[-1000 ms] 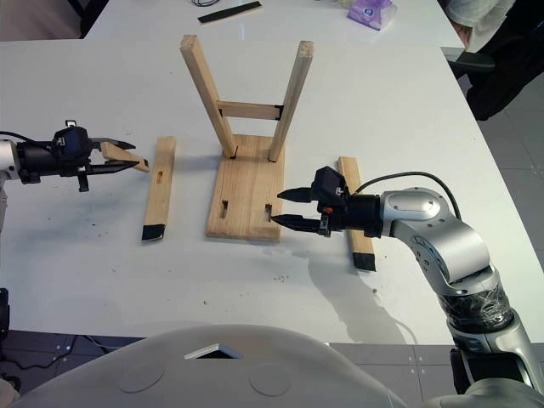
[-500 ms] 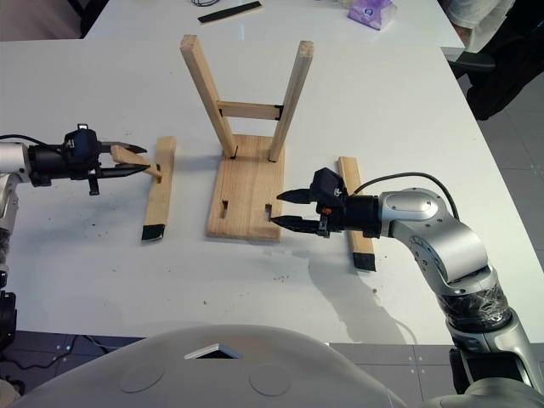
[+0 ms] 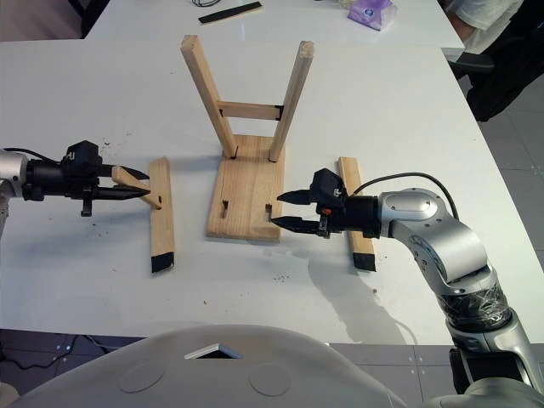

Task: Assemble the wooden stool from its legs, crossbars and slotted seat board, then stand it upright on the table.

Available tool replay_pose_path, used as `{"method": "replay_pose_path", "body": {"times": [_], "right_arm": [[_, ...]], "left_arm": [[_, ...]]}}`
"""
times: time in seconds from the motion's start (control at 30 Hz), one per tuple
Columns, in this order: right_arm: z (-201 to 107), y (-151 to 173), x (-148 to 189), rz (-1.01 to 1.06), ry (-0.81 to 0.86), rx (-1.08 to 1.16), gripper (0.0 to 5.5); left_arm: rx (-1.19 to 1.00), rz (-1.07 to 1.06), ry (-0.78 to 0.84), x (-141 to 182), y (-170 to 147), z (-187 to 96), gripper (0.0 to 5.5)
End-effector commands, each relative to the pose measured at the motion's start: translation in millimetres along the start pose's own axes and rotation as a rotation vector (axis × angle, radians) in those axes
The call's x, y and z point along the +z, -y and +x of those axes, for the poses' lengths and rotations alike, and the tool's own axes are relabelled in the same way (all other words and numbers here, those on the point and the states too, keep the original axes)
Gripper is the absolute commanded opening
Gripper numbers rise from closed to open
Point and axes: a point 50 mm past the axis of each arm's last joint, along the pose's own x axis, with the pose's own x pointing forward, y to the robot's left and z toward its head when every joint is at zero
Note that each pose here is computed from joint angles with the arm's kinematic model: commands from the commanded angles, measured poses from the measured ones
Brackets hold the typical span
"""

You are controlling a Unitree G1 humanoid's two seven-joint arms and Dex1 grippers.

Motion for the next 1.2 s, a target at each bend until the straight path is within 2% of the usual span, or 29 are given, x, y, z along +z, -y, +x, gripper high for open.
{"method": "replay_pose_path", "body": {"times": [0.03,0.17,0.37,0.7,0.9,0.93,1.07,1.13,1.2], "right_arm": [[0.0,1.4,1.4,-0.018,-0.014,0.014,2.36],[-1.6,2.6,0.8,-0.023,-0.031,0.025,2.36],[-0.8,3.2,0.4,-0.027,-0.038,0.032,2.36],[-0.2,6.7,-1.1,-0.06,-0.072,0.045,2.36],[-0.3,9.3,1.0,-0.076,-0.082,0.06,2.36],[-0.2,9.5,1.1,-0.078,-0.083,0.061,2.36],[0.1,8.9,-0.3,-0.077,-0.087,0.068,2.36],[0.0,8.3,-1.4,-0.074,-0.089,0.068,2.36],[-0.2,8.4,-1.9,-0.072,-0.09,0.067,2.36]], "left_arm": [[-0.047,-0.133,-0.083,-44.3,25.2,30.2,1.29],[-0.064,-0.09,-0.116,-51.4,42.5,44.5,1.29],[-0.076,-0.113,-0.15,-54.6,45.5,46.7,1.29],[0.015,-0.27,-0.017,-65.2,51.0,55.4,1.29],[0.082,-0.302,-0.012,-77.3,54.6,55.6,1.29],[0.105,-0.313,-0.016,-79.1,53.9,54.6,1.65],[0.142,-0.322,-0.056,-95.8,66.7,54.0,2.36],[0.172,-0.333,-0.024,-100.2,73.8,61.3,2.59],[0.219,-0.334,0.065,-90.9,75.2,69.3,2.85]]}}
